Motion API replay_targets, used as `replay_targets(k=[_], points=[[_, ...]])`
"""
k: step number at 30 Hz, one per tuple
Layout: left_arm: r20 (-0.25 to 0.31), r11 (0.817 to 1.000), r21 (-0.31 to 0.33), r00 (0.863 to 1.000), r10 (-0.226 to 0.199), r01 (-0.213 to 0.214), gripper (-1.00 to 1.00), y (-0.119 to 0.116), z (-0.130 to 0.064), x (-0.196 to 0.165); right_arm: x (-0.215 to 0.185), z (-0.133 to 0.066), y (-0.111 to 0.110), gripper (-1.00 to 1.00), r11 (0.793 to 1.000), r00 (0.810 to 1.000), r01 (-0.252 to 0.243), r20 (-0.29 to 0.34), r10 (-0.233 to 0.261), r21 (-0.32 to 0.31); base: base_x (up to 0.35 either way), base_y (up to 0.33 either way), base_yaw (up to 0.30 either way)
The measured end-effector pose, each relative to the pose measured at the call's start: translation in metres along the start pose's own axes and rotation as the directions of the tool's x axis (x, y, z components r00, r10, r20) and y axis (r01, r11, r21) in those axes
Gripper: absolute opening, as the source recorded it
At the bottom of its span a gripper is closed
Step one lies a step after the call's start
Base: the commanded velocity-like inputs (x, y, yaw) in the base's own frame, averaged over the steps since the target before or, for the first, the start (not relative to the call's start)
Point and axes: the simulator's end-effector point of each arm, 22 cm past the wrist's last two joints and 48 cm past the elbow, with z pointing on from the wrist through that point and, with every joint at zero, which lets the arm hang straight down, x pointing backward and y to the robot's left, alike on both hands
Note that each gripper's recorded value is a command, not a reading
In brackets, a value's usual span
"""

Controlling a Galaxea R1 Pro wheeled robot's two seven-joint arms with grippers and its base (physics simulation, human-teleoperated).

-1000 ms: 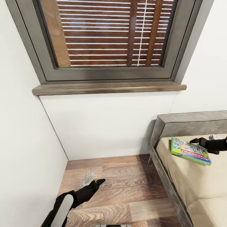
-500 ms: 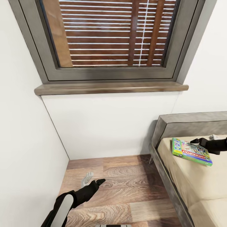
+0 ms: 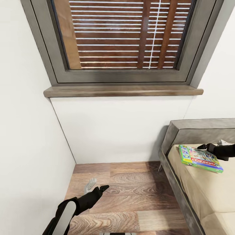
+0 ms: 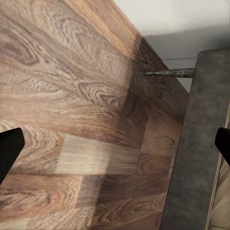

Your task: Put all the toys in the child's room - the three board games (two on the bed and one on the table), the two jigsaw puzzles on the table, and the tennis ball on the table - inside the toy box on the table in the child's room.

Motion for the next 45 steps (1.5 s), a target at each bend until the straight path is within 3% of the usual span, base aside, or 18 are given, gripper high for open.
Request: replay_targets(k=[45], points=[[0.001,1.0,0.0,1.0,0.0,0.0,1.0,0.0,-0.0001,-0.0003,-0.0008,-0.0011,-0.0046,1.0,1.0,1.0,0.02,0.011,-0.02,0.016,0.0,0.0,0.027]])
